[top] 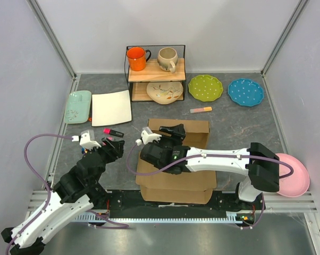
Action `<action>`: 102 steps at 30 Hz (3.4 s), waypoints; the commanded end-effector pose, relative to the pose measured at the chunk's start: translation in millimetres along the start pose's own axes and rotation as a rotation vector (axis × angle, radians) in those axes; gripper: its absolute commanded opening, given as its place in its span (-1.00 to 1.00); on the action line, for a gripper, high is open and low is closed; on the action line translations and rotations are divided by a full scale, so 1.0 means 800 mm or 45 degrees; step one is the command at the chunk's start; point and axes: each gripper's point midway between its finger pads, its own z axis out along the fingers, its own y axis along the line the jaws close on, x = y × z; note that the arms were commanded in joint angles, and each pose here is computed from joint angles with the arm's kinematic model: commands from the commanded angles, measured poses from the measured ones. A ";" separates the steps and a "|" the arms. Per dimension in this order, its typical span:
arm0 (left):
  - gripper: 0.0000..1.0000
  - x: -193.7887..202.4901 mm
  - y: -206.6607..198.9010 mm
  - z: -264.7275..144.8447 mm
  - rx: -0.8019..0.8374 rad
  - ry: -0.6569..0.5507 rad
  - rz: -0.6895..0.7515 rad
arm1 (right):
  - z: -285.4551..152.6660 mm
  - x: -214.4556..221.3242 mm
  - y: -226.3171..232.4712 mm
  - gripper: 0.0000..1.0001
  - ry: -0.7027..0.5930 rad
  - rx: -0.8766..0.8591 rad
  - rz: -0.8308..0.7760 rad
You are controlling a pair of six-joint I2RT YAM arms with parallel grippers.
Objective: Fold the paper box
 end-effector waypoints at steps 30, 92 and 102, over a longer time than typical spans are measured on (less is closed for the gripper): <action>0.39 -0.025 0.002 -0.008 -0.024 -0.085 -0.046 | 0.034 0.011 -0.008 -0.53 0.088 0.093 -0.077; 0.30 -0.069 -0.082 -0.020 0.246 -0.079 -0.146 | -0.016 0.175 0.109 -1.00 0.911 -0.781 2.952; 0.28 -0.064 -0.071 -0.015 0.188 -0.082 -0.114 | -0.042 0.072 0.138 -0.07 0.817 -1.039 2.635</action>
